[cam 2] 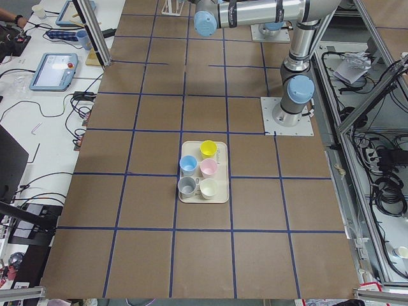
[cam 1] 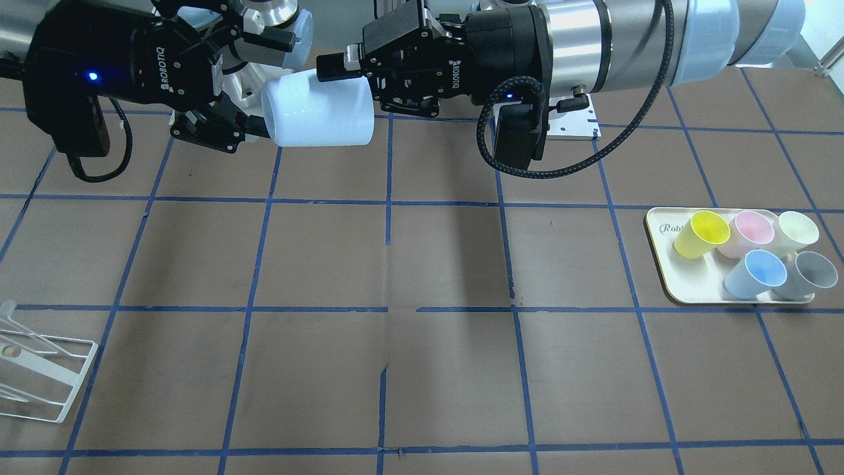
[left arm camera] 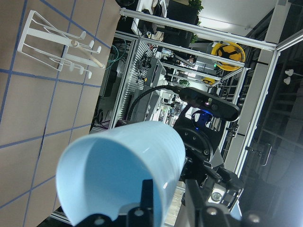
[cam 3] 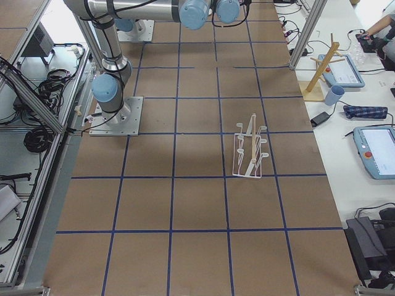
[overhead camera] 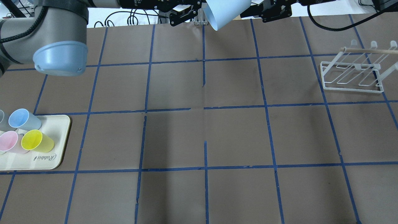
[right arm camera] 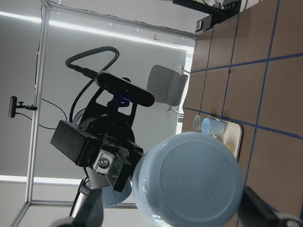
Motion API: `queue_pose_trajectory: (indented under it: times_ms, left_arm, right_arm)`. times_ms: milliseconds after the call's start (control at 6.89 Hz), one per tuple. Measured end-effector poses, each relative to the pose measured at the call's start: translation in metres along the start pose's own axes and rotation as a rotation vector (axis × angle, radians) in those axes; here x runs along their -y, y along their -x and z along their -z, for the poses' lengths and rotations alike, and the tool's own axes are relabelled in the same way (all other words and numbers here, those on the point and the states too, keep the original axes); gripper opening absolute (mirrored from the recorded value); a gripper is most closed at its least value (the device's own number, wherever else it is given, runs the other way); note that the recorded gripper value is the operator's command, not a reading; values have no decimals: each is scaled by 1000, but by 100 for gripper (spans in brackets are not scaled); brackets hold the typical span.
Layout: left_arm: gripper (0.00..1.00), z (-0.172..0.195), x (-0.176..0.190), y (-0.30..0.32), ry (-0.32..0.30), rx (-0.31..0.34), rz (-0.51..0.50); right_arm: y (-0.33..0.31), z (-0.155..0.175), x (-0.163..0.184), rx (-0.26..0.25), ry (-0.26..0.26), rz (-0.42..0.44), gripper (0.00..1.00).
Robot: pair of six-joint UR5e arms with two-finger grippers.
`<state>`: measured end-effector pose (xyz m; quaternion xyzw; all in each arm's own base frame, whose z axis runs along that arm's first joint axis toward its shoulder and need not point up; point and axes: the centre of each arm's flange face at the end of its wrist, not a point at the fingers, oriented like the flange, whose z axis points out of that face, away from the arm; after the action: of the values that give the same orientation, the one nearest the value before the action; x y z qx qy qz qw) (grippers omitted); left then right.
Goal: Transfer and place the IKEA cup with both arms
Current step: 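Open the right gripper and pull it back while the left gripper takes the cup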
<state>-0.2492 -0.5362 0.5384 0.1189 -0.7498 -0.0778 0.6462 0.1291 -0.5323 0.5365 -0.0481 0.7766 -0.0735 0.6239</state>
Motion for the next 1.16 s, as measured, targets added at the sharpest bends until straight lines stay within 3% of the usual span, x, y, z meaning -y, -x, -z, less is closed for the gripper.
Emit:
queue_pose_trajectory:
  times_ms: [580,725,1015,1160]
  left_arm:
    - [0,4,1,-1,-10,0,35]
    - [0,9,4,-1,-22,0,58]
    - [0,44,23,3,-106,3,112]
    - [0,62,35,11,-187,50,128]
  right_arm:
    - [5,3,3,-15,3,20,100]
    - [10,12,6,-56,20,38,100]
    - [6,44,8,-231,93,63,100]
    - [-1,57,8,-360,148,77,100]
